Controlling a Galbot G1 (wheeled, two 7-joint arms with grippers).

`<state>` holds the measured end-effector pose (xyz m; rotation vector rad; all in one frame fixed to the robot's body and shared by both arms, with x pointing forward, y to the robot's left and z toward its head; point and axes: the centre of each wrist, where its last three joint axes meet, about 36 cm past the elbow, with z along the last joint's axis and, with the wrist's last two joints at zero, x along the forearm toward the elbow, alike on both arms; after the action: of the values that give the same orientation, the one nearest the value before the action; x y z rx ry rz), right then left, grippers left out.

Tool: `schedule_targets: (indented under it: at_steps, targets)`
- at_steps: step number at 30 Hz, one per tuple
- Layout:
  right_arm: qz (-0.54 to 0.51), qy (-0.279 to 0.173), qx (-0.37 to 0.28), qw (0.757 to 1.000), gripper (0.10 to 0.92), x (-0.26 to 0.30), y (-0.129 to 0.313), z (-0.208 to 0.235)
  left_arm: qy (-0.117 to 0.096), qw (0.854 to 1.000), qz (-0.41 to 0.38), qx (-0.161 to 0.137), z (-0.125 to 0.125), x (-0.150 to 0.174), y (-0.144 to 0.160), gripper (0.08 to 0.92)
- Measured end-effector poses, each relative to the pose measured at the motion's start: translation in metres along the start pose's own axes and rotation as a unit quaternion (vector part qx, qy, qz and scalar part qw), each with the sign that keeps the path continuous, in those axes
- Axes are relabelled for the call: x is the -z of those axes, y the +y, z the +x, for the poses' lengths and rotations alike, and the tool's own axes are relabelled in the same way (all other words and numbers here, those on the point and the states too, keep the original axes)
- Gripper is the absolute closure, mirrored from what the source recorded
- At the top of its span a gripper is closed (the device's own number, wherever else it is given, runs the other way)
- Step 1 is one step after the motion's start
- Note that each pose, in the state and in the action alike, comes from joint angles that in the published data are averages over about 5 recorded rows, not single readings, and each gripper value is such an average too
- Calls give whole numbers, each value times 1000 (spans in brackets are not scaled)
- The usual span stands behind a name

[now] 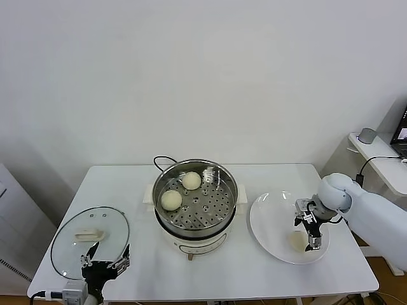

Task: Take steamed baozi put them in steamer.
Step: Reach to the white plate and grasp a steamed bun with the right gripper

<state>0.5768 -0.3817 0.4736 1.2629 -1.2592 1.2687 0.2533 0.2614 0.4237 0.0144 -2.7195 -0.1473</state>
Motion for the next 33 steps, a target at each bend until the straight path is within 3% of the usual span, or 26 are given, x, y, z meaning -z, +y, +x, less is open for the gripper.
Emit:
schedule_targets:
  at_steps: [17,20,28,33]
  targets:
    - [-8,-2,2,1000,204,0,3,-17,3,1000,1,-2,-3,-2,0,177]
    - [-9,-2,3,1000,252,-1,3,-18,3,1000,0,-2,-4,-2,1,177]
    - [-15,-2,-1,1000,476,-6,1,-14,6,1000,4,-4,-7,-3,0,177]
    - [-19,-2,-7,1000,531,-9,-3,0,4,1000,5,-4,-9,-2,-1,177]
